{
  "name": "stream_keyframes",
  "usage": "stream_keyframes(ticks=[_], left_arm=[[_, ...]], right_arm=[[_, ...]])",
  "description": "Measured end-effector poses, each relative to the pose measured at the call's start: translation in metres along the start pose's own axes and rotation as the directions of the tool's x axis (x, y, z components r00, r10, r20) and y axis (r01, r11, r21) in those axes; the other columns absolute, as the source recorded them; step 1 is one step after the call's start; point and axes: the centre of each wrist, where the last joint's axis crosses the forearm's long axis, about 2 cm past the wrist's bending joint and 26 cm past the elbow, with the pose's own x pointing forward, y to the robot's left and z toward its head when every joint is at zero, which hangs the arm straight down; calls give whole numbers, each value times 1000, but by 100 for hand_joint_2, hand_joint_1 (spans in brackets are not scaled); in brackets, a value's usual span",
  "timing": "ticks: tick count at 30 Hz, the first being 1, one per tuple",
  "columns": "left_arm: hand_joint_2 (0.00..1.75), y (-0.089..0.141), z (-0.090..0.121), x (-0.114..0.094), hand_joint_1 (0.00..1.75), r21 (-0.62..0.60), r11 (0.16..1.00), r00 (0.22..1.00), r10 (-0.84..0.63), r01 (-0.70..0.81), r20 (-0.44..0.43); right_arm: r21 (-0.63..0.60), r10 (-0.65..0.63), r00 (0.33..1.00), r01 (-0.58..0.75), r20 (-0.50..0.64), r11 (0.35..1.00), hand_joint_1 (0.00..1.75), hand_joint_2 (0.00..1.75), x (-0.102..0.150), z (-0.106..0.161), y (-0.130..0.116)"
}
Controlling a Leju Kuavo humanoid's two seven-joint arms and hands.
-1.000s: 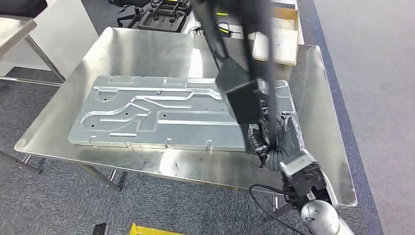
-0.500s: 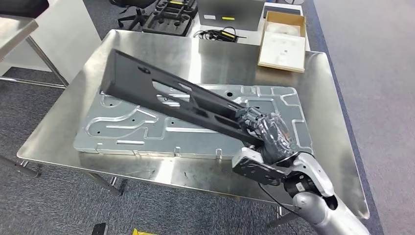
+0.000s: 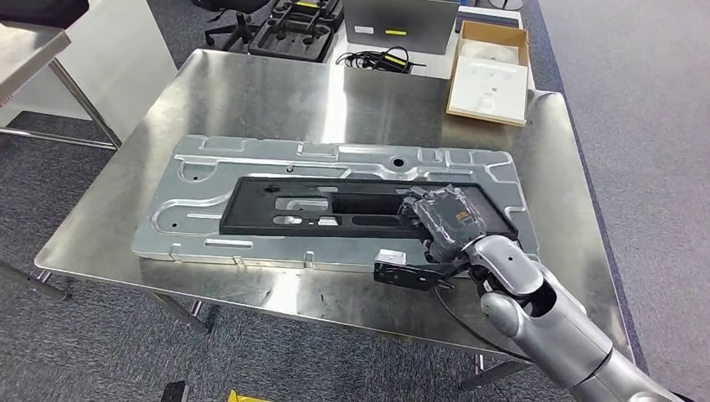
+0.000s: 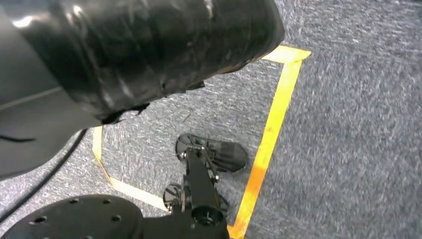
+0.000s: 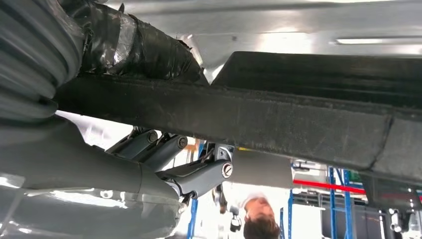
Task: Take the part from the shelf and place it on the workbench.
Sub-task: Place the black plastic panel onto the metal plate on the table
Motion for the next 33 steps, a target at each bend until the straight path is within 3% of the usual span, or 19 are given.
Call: stream_keyframes(ticks=[8,12,16,18,22,33], left_arm=[[0,-1,0,0,0,-7,1000,1000,-3,3,10],[0,-2,0,0,0,-19,1000,1000,-13,13,14],[175,-3,-1,2,0,-28,999,1000,-17,18,22],[175,-3,-1,2,0,-32,999,1000,-16,17,24],[0,-4,-1,3,0,-51,999,1000,-11,13,25],[0,-3,-1,3,0,-24,1000,1000,-8,8,26]], right_arm=[[26,233,972,-232,-35,972,175,175,-14,-18,3],[46,393,920,-392,-13,919,175,175,-22,-26,10],[102,491,871,-491,22,865,0,0,-33,-31,24],[139,519,854,-517,31,844,0,0,-40,-31,32],[185,544,839,-540,33,821,0,0,-51,-31,40],[233,495,869,-480,-7,846,0,0,-65,-30,43]])
